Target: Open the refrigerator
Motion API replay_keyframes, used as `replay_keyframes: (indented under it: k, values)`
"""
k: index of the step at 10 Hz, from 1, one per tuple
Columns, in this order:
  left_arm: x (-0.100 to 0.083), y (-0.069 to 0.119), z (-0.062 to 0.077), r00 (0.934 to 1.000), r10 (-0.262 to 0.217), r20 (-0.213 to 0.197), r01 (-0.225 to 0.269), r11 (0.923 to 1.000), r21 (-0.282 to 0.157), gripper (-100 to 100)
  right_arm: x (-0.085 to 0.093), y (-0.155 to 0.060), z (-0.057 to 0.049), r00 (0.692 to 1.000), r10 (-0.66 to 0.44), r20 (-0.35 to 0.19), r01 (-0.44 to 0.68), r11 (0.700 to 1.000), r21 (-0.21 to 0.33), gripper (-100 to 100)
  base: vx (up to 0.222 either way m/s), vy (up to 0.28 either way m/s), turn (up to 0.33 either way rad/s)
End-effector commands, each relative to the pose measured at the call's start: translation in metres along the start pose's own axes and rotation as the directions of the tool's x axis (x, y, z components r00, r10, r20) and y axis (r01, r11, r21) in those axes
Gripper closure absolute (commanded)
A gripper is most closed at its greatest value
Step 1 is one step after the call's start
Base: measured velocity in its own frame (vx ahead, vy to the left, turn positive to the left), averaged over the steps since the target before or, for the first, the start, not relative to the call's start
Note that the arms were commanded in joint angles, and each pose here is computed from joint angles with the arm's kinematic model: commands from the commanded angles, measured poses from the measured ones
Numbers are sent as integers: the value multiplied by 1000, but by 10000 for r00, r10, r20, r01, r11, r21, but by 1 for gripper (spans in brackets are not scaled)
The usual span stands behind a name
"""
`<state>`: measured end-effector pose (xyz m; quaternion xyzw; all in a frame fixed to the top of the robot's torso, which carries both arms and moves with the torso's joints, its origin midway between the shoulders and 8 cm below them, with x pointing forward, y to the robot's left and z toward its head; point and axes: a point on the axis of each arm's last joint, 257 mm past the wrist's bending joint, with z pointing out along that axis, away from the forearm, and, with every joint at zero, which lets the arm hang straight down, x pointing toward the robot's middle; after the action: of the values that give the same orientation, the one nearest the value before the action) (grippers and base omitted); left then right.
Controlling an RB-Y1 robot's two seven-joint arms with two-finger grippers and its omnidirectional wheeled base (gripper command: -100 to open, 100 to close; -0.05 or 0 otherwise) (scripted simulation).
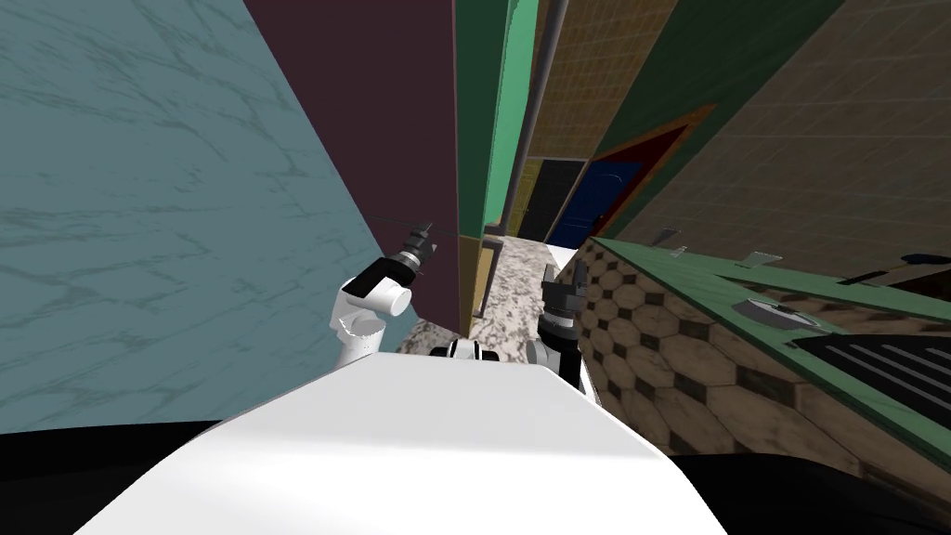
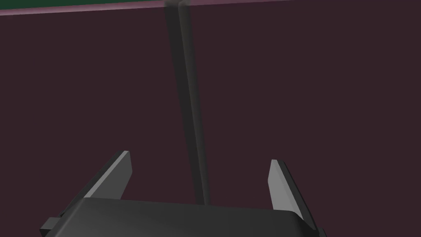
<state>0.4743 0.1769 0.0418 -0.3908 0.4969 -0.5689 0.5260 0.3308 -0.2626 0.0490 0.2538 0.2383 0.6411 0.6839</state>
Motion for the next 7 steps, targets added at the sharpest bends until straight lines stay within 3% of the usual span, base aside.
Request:
replay_keyframes:
  k: [1, 7]
  values:
    - [8, 2, 7, 9998, -129, -166, 122, 9993, -367, -100, 0, 0, 0, 10000, 1, -1, -1, 10000, -1, 0, 20, -93, 135]
    - [18, 16, 13, 9990, -292, -335, 244, 9906, -1348, -100, 0, 0, 0, 10000, 0, 0, 0, 10000, 0, 0, 17, -66, 75]
